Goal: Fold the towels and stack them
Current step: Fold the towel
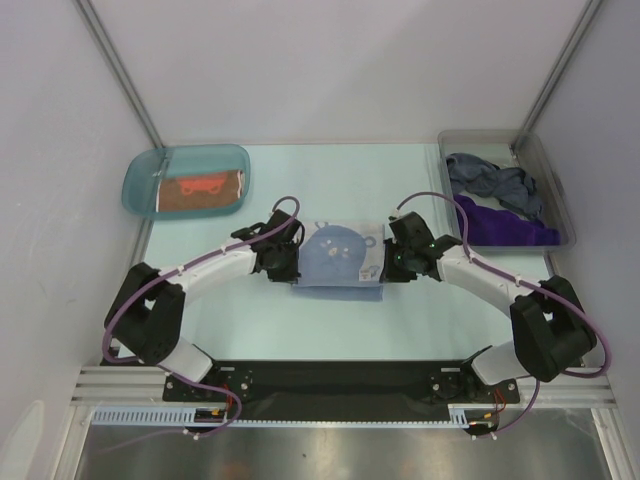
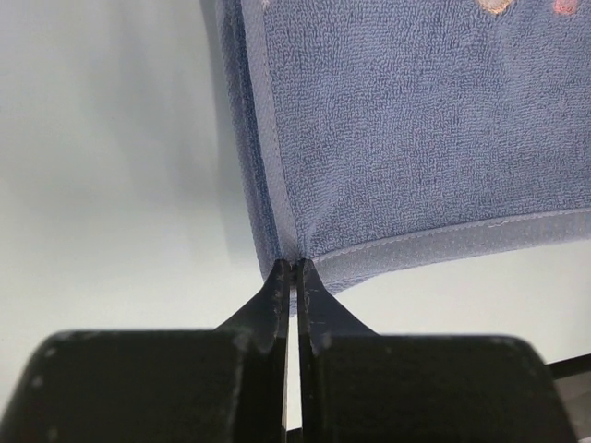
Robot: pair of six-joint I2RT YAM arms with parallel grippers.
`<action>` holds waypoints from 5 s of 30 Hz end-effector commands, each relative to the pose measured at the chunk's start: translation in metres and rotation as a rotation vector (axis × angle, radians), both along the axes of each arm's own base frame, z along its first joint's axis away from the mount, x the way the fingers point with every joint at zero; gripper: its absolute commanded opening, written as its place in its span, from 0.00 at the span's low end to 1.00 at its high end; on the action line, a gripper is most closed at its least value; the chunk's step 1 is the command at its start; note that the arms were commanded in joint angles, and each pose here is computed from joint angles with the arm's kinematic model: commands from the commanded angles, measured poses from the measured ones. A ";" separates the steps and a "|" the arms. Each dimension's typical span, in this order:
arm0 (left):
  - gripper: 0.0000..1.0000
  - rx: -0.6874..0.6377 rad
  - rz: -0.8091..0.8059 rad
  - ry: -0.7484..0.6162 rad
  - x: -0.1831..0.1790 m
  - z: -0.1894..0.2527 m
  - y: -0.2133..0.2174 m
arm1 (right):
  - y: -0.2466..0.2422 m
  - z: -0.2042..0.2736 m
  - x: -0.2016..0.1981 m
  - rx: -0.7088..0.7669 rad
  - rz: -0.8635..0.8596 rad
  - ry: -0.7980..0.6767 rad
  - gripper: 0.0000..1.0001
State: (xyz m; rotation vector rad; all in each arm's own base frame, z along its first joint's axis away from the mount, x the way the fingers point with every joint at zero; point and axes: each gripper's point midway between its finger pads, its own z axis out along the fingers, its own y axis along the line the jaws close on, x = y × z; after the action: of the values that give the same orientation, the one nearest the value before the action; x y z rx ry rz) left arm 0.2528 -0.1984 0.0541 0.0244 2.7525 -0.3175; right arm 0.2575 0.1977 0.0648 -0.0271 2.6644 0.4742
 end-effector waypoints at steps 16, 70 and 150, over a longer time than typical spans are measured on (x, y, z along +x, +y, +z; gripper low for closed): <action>0.14 0.015 -0.040 0.016 0.002 -0.007 -0.003 | 0.013 -0.007 -0.008 0.046 0.037 0.020 0.00; 0.00 0.102 0.010 0.001 0.013 -0.004 0.008 | 0.019 -0.008 -0.006 0.044 0.061 0.007 0.00; 0.53 0.082 -0.588 -0.208 0.185 -0.002 -0.003 | -0.009 -0.014 0.143 0.223 0.581 -0.071 0.40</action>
State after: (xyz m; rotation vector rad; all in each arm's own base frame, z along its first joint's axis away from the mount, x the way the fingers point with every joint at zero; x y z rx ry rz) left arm 0.4190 -0.1931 0.0354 0.8039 2.5769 -0.3041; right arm 0.3915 0.1796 0.0376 -0.6765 2.5713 0.8792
